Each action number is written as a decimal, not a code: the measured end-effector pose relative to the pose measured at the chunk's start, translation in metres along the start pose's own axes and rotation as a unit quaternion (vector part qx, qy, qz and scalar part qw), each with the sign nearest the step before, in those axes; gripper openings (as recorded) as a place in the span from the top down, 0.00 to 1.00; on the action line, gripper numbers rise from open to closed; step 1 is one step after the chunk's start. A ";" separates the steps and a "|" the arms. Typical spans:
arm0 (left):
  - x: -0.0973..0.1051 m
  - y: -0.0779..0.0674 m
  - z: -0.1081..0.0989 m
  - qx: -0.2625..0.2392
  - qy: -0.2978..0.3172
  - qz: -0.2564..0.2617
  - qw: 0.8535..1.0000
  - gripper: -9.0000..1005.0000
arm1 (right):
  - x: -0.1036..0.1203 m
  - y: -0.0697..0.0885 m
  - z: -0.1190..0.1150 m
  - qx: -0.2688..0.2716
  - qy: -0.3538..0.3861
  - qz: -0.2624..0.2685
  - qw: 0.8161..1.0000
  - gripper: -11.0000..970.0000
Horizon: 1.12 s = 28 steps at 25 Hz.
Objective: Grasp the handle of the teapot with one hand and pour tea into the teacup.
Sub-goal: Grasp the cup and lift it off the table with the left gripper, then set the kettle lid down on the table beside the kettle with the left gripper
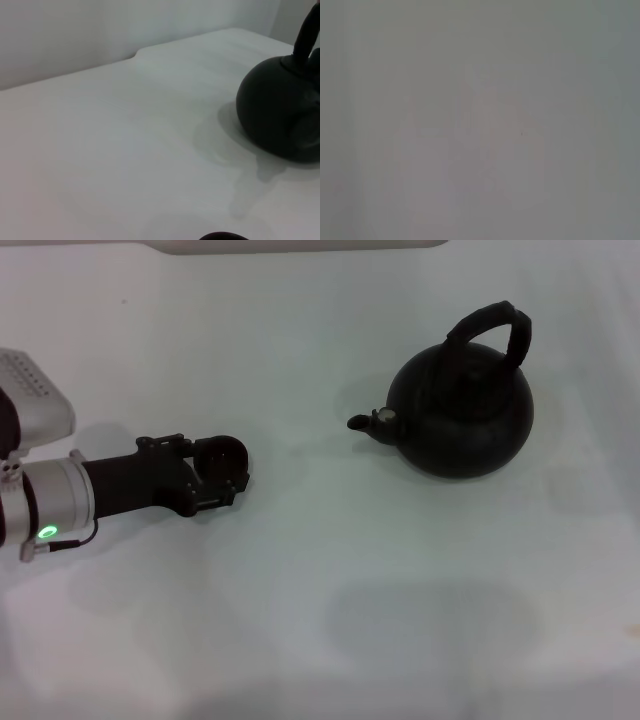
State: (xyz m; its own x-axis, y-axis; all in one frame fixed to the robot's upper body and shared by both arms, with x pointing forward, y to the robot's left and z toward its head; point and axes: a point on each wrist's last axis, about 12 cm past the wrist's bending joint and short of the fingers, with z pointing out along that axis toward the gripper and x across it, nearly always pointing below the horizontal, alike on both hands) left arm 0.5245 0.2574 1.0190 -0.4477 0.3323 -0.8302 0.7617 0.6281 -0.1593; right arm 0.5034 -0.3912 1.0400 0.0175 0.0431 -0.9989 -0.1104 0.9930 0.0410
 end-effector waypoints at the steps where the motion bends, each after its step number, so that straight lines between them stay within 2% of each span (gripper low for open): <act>1: -0.001 0.000 0.000 -0.001 -0.002 0.004 1.000 0.30 | 0.000 0.000 0.000 0.001 0.001 0.000 1.000 0.19; 11: -0.007 -0.001 0.000 0.002 -0.013 0.035 0.999 0.30 | 0.001 -0.001 0.000 0.002 0.003 0.000 1.000 0.20; 19: -0.021 -0.007 0.001 0.038 -0.027 0.069 0.997 0.30 | 0.001 0.000 0.000 0.000 0.003 -0.001 1.000 0.20; 28: -0.037 -0.019 0.018 0.087 -0.014 0.110 0.990 0.30 | 0.001 0.001 -0.003 -0.006 -0.001 0.000 1.000 0.20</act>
State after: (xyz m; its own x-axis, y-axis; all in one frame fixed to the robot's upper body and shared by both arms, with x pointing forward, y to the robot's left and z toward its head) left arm 0.5351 0.2209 1.0434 -0.2517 0.4265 -0.8688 0.9091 0.4120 -0.0612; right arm 0.5004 -0.3901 1.0391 0.0199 0.0433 -0.9989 -0.1217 0.9917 0.0406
